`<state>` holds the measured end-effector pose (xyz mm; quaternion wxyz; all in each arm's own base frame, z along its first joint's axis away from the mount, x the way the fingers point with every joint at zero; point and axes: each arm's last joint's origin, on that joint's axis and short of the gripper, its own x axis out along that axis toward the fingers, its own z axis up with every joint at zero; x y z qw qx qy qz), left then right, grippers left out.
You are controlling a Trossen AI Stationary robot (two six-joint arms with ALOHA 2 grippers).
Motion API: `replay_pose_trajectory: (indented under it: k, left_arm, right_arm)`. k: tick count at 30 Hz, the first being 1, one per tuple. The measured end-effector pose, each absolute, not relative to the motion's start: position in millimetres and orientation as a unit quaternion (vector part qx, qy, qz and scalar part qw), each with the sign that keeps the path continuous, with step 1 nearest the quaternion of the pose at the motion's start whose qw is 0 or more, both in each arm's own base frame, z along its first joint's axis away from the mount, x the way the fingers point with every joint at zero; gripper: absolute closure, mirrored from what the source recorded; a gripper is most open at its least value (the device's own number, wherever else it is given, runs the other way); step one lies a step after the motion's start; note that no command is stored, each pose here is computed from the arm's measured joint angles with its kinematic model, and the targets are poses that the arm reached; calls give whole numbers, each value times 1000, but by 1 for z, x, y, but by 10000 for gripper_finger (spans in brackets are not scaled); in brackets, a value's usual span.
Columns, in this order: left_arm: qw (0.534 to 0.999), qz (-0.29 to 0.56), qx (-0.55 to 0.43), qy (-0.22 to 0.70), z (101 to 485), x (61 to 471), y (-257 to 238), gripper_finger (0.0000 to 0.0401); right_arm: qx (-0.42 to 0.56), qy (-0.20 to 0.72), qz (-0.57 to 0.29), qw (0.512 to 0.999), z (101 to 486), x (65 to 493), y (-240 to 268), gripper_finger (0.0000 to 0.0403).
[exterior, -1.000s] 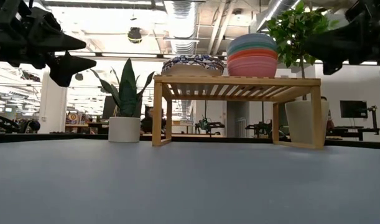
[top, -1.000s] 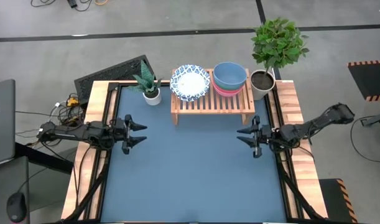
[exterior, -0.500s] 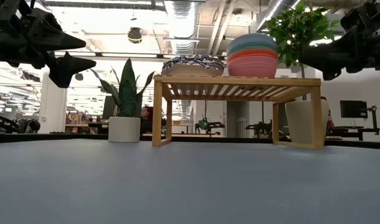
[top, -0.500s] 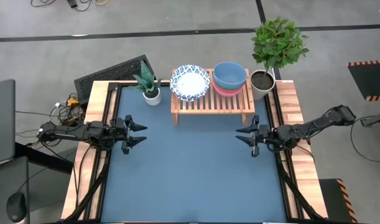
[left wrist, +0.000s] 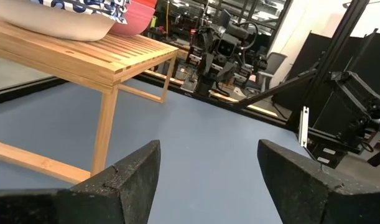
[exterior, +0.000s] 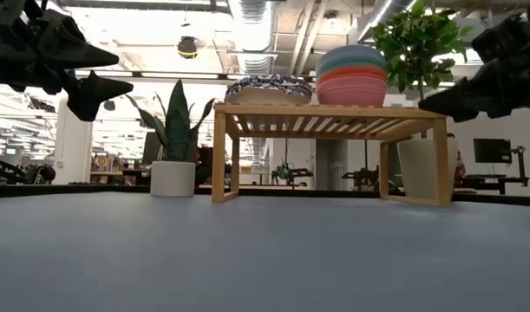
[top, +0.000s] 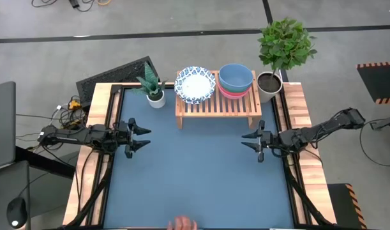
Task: Place and stack bowls onto a shelf
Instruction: Return to Home Position
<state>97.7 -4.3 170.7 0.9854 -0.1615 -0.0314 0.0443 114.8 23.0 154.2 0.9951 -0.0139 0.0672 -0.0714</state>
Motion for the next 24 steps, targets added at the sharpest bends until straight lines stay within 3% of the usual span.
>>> replay_pose_trajectory:
  k: [24]
  left_arm:
    - [985, 43, -162, -31, 170, 98, -4, 148]
  right_arm:
    - [-30, 108, -70, 991, 146, 113, 23, 253]
